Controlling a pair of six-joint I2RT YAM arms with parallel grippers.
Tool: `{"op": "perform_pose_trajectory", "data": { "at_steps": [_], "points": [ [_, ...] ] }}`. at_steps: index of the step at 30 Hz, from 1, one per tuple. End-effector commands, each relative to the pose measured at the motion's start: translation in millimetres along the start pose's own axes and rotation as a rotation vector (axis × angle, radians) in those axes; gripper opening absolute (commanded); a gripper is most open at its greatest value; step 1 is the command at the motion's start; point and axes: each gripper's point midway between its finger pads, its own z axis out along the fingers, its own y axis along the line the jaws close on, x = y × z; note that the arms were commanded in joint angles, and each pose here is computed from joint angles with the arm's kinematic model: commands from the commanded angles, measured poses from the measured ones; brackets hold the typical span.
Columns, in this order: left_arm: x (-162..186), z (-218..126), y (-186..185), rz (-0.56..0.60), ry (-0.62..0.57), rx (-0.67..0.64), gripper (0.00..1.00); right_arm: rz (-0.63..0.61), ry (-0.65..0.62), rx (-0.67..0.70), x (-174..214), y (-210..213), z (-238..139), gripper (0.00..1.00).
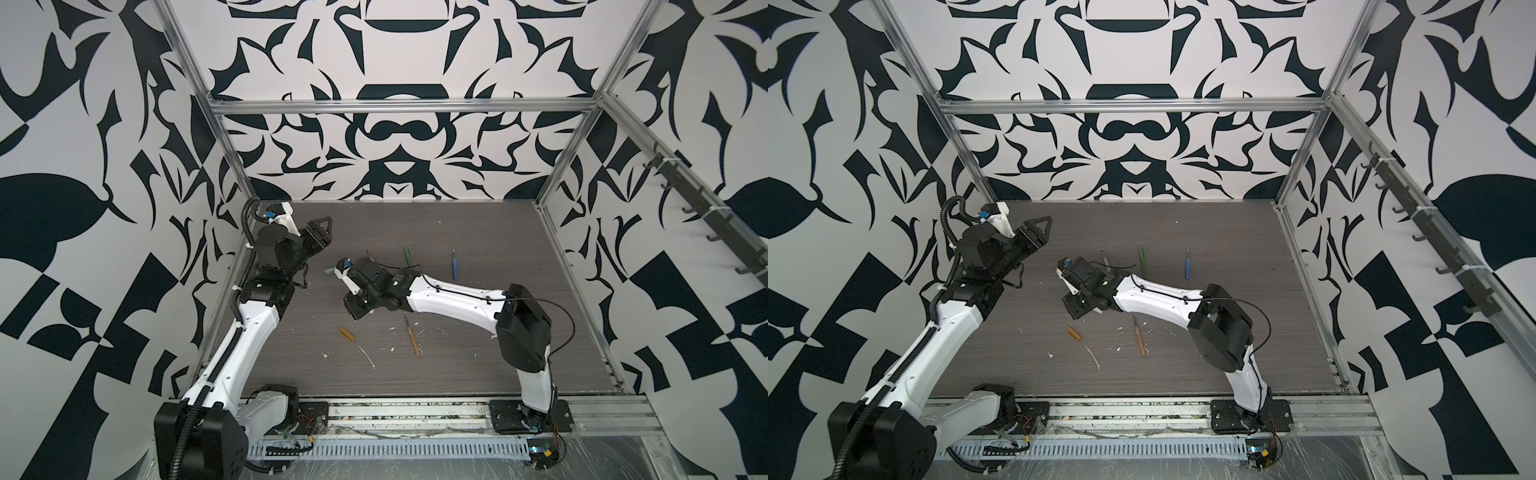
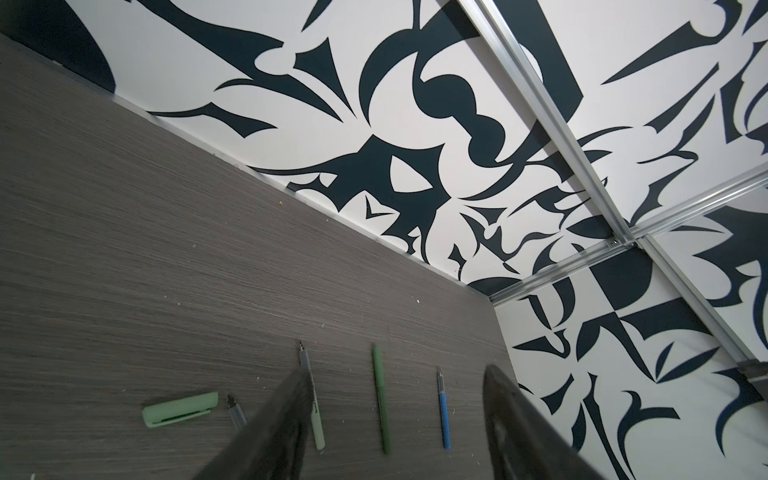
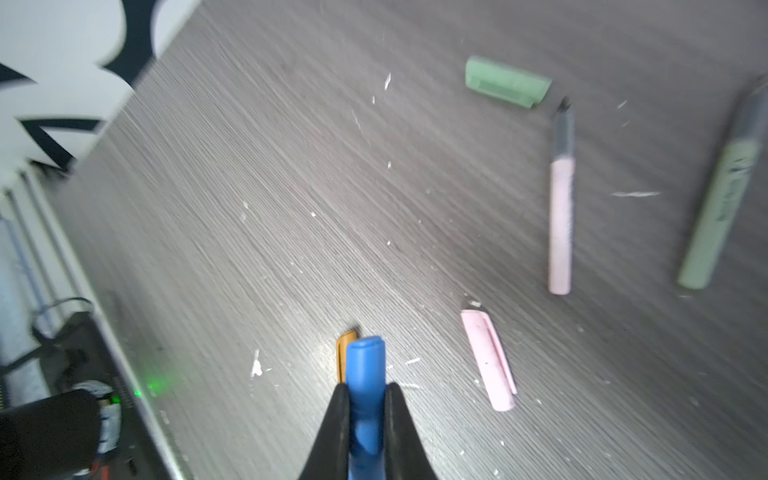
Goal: Insert the pens into the pen caps
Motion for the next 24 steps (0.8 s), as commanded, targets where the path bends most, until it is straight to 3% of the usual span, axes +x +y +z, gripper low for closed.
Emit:
{"op": "perform_pose_trajectory", "data": {
  "at_steps": [1,7,14,24],
  "points": [
    [0,3,-12,0.008,0.001,0.082,0.68,0.088,-0.079,0.015,-16,-29,-23,0.09],
    [7,9,-23,-0.005,0.041,0.161,0.68,0.267,-0.123,0.102,2,-116,-57,0.09],
    [26,20,-41,-0.047,0.145,0.277,0.65,0.481,-0.052,0.278,55,-222,-64,0.09],
    [50,28,-57,-0.050,0.237,0.341,0.65,0.575,0.063,0.408,98,-262,-46,0.15]
  ]
}}
